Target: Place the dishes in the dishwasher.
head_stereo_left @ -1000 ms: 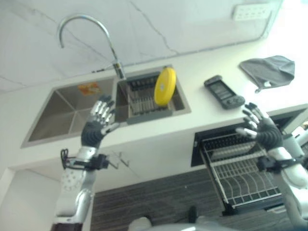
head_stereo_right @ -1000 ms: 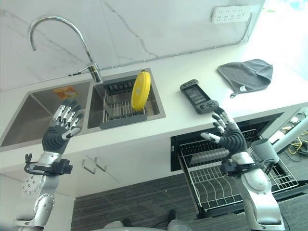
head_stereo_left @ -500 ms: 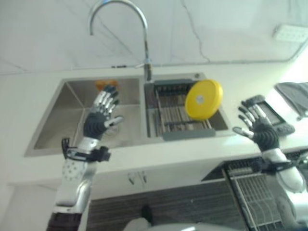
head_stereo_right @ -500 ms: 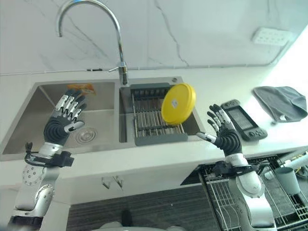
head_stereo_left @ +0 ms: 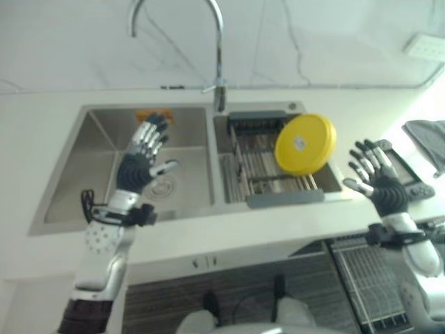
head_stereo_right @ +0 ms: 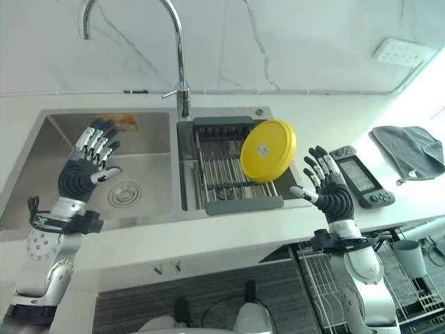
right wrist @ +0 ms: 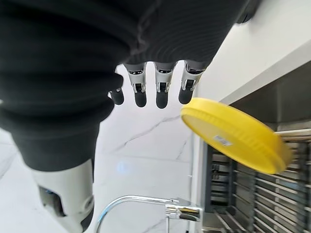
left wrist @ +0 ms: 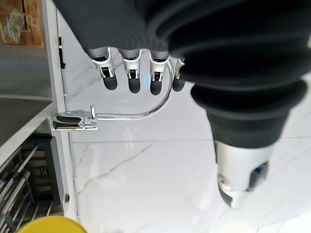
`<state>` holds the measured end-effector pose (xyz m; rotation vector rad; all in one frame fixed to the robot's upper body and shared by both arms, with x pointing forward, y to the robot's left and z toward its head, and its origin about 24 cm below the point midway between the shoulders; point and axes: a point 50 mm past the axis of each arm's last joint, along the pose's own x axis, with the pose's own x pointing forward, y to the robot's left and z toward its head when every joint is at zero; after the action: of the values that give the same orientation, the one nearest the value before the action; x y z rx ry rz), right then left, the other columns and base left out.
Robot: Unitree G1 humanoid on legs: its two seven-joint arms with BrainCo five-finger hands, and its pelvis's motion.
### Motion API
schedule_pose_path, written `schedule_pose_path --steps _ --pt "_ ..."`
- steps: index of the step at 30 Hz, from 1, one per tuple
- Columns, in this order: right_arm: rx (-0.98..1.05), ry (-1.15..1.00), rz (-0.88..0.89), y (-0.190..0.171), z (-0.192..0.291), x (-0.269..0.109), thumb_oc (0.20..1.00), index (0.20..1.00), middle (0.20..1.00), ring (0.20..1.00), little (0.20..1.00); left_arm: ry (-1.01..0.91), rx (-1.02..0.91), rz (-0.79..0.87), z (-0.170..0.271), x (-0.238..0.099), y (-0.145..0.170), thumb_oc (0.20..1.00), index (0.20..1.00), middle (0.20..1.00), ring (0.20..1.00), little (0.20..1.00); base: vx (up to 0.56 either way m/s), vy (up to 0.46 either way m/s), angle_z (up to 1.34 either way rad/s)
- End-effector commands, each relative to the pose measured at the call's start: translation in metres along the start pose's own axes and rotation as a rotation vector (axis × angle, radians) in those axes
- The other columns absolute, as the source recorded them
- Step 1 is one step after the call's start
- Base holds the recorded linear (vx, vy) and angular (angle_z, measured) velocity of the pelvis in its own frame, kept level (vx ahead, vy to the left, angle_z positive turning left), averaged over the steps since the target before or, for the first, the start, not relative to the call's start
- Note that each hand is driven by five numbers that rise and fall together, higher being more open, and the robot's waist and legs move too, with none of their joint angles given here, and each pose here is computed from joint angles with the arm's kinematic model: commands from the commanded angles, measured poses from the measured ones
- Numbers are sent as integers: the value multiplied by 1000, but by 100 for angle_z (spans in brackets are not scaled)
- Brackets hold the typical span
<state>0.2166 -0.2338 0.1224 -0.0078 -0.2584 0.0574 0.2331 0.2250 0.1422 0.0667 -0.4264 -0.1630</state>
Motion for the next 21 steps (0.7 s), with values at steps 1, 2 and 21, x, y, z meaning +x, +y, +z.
schedule_pose_path --steps 1,2,21 --pt "7 -177 -4 -4 35 23 1000 1000 1000 1000 1000 -164 46 -32 29 10 -11 1000 1000 1000 1000 1000 76 -200 19" --pt "3 -176 0 -2 36 24 1000 1000 1000 1000 1000 -163 47 -25 29 9 -11 1000 1000 1000 1000 1000 62 -149 -11" --pt "-53 -31 45 3 22 53 1000 1000 1000 1000 1000 -124 9 -30 18 14 -12 1000 1000 1000 1000 1000 11 -66 -4"
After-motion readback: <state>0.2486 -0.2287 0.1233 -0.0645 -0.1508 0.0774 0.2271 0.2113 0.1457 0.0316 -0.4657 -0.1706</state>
